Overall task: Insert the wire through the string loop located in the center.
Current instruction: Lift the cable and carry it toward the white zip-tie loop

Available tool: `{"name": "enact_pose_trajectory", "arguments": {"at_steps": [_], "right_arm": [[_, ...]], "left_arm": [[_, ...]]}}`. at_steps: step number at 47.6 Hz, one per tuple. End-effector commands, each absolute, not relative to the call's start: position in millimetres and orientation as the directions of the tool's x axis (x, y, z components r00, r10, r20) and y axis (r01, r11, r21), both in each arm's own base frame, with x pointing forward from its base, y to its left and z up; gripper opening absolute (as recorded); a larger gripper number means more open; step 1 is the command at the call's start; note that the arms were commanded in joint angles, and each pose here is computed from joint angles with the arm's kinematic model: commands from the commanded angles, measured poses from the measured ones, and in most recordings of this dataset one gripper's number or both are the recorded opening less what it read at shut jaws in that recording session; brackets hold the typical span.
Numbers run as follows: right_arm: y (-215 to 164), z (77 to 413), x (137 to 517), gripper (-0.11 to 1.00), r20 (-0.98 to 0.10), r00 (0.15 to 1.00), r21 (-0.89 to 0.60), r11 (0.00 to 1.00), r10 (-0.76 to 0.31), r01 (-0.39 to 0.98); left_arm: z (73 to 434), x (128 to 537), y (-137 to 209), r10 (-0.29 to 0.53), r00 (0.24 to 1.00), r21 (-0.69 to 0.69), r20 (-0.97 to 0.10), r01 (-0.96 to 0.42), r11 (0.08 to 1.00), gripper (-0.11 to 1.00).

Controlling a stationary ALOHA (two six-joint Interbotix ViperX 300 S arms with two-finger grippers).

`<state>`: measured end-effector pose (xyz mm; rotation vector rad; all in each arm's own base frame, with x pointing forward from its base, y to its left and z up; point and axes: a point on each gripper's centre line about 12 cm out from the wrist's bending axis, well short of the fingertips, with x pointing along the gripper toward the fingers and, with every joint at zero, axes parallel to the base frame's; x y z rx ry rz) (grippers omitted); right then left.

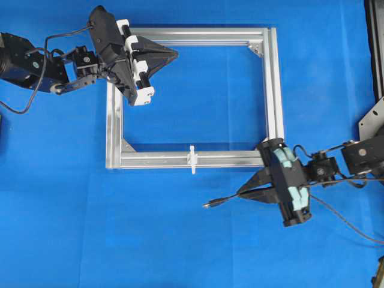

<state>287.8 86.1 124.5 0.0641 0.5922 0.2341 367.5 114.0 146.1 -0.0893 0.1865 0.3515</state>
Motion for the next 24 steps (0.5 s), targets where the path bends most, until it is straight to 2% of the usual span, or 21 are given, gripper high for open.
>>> {"name": "enact_pose_trajectory", "arguments": {"at_steps": [1,14,24], "right_arm": [[86.3,135.1,286.6,-0.02,-0.504,0.829,0.138,0.970,0.243,-0.201],[82.4,137.2,288.3,-0.02,-0.484,0.843,0.135,0.972,0.234,-0.193],[63.4,136.2,292.0,-0.02,-0.488,0.854,0.134,0.983,0.179,-0.130]], "left_arm": [[161.0,370.1,114.5,0.334,0.930,-0.054,-0.151,-0.345,0.937,0.00],[161.0,370.1,114.5,0.334,0.930,-0.054,-0.151,-0.345,0.937,0.00],[160.6,369.7,114.4,0.334,0.930,-0.056,-0.153,-0.346,0.937,0.00]]}}
